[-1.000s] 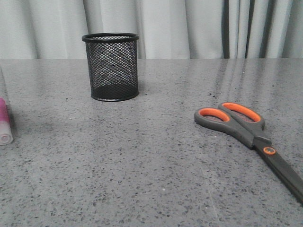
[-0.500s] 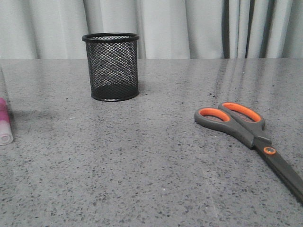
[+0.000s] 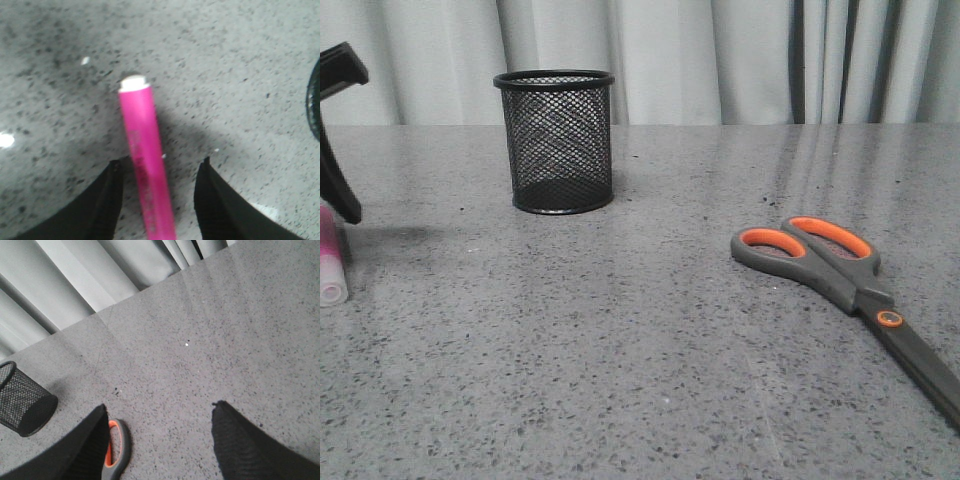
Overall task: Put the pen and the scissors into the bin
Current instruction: 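Close the left gripper on the pink highlighter and lift it, then carry the highlighter above the mesh cup and lower it in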
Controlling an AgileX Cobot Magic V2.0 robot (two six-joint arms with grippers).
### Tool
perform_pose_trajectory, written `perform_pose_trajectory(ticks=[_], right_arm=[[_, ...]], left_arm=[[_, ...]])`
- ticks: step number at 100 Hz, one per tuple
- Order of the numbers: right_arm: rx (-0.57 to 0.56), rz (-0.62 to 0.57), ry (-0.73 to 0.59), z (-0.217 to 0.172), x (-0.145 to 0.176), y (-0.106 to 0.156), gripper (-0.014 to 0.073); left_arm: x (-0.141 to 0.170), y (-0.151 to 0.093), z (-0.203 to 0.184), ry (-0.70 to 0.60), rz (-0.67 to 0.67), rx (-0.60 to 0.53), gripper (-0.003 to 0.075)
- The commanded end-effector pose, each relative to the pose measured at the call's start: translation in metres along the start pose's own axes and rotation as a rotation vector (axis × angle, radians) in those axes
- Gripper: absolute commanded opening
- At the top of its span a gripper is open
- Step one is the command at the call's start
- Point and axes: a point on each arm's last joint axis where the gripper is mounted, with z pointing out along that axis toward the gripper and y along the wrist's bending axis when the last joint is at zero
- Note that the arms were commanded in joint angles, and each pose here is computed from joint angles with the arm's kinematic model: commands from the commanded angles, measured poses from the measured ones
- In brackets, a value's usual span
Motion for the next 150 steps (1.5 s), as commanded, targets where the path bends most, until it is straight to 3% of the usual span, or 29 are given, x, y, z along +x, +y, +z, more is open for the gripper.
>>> perform_pose_trajectory(ticks=[1, 27, 46, 60, 77, 90, 106, 117, 150], right_arm=[[-0.033, -0.021, -0.067, -0.002, -0.014, 0.008, 0.041], [-0.033, -0.021, -0.067, -0.002, -0.014, 0.008, 0.041], [-0.033, -0.021, -0.067, -0.002, -0.014, 0.008, 0.041], [-0.033, -0.021, -0.067, -0.002, -0.014, 0.008, 0.041], [-0.04, -0.021, -0.081, -0.003, -0.015, 0.008, 0.041], [-0.048, -0.021, -0.095, -0.001, -0.017, 0.009, 0.041], [-0.045, -0.021, -0.088, 0.006, -0.018, 0.01, 0.041], [-0.035, -0.021, -0.07, 0.01, -0.018, 0.009, 0.041], [-0.032, -0.021, -0.063, 0.011, -0.017, 0.009, 0.041]], left_arm=[[0.0, -0.004, 0.004, 0.013, 0.002, -0.003, 0.0276], [0.004, 0.004, 0.015, 0.088, 0.061, -0.1, -0.0022], [-0.004, 0.0, 0.011, 0.017, 0.151, -0.083, -0.0019], [-0.027, -0.032, -0.025, -0.264, 0.292, 0.138, -0.0019], [-0.045, -0.071, -0.099, -0.689, 0.353, 0.424, -0.0018], [-0.042, -0.105, -0.132, -0.839, 0.463, 0.539, -0.0018], [-0.028, -0.143, -0.13, -0.895, 0.662, 0.56, -0.0018], [-0.024, -0.155, -0.105, -0.853, 0.679, 0.542, -0.0019], [-0.037, -0.159, -0.043, -0.757, 0.649, 0.443, -0.0019]])
